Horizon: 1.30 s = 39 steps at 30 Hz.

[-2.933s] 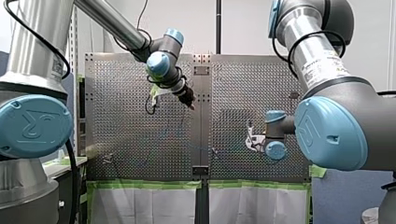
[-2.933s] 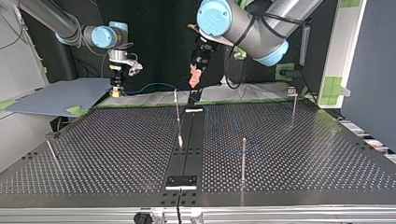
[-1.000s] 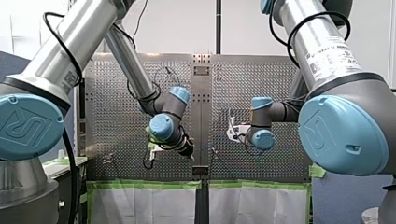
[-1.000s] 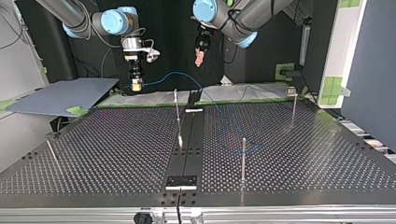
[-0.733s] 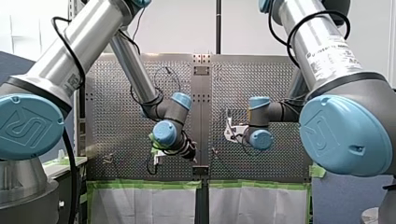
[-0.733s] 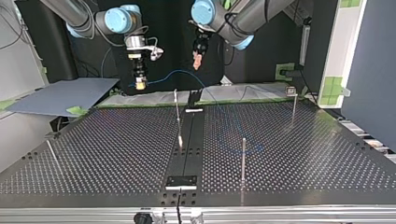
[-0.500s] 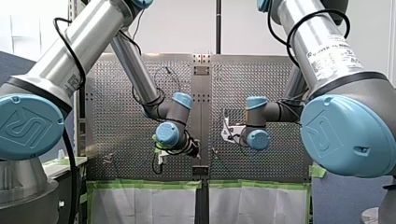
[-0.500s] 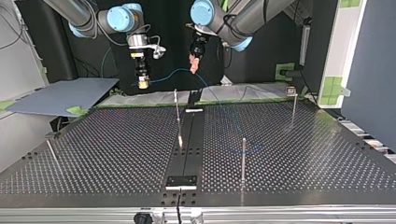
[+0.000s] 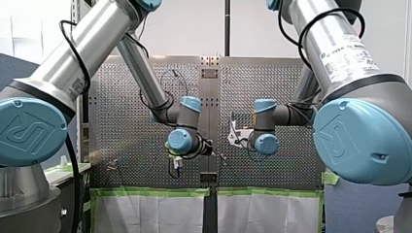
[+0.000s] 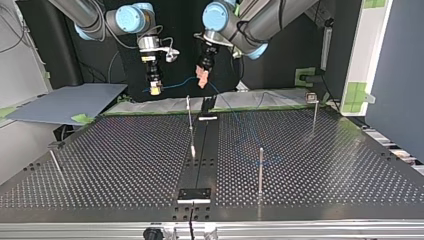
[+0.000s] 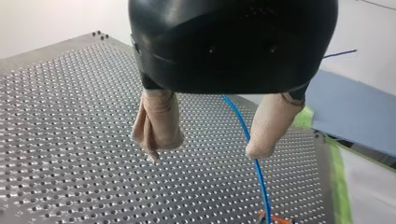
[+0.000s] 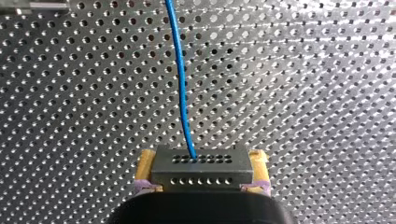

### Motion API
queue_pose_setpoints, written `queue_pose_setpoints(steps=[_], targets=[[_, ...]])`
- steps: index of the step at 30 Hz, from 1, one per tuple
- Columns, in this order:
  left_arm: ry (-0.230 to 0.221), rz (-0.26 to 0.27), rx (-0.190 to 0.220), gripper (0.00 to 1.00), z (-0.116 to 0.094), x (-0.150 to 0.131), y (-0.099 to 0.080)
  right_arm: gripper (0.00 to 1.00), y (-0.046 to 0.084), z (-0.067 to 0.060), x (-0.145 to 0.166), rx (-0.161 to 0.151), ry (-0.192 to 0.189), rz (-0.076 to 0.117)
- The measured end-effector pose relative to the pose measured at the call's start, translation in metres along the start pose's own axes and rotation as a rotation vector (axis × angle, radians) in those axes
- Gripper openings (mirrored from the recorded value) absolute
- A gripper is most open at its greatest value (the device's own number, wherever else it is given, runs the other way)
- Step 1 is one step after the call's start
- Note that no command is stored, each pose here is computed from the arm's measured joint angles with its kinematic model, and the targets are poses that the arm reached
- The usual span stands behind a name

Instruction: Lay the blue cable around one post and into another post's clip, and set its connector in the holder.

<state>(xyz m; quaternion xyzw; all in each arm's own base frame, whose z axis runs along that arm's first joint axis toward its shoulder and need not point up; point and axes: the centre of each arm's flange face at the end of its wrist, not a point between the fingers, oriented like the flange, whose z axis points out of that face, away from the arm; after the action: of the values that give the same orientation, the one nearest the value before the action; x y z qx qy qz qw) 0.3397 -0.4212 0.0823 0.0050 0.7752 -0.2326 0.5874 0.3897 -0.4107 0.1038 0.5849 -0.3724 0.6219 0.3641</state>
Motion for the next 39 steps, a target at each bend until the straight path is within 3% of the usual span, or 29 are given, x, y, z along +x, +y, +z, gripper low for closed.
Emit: queue_pose_setpoints(steps=[13, 32, 39], targets=[[-0.071, -0.053, 0.048, 1.00, 0.036, 0.015, -0.009, 0.00, -0.004, 0.001, 0.035, 0.016, 0.040, 0.024], [-0.138, -0.233, 0.243, 1.00, 0.054, 0.002, -0.026, 0.00, 0.000, -0.004, 0.031, 0.018, 0.043, 0.022], [-0.104, -0.215, 0.218, 1.00, 0.058, 0.002, -0.014, 0.00, 0.002, -0.003, 0.031, 0.013, 0.047, 0.024]])
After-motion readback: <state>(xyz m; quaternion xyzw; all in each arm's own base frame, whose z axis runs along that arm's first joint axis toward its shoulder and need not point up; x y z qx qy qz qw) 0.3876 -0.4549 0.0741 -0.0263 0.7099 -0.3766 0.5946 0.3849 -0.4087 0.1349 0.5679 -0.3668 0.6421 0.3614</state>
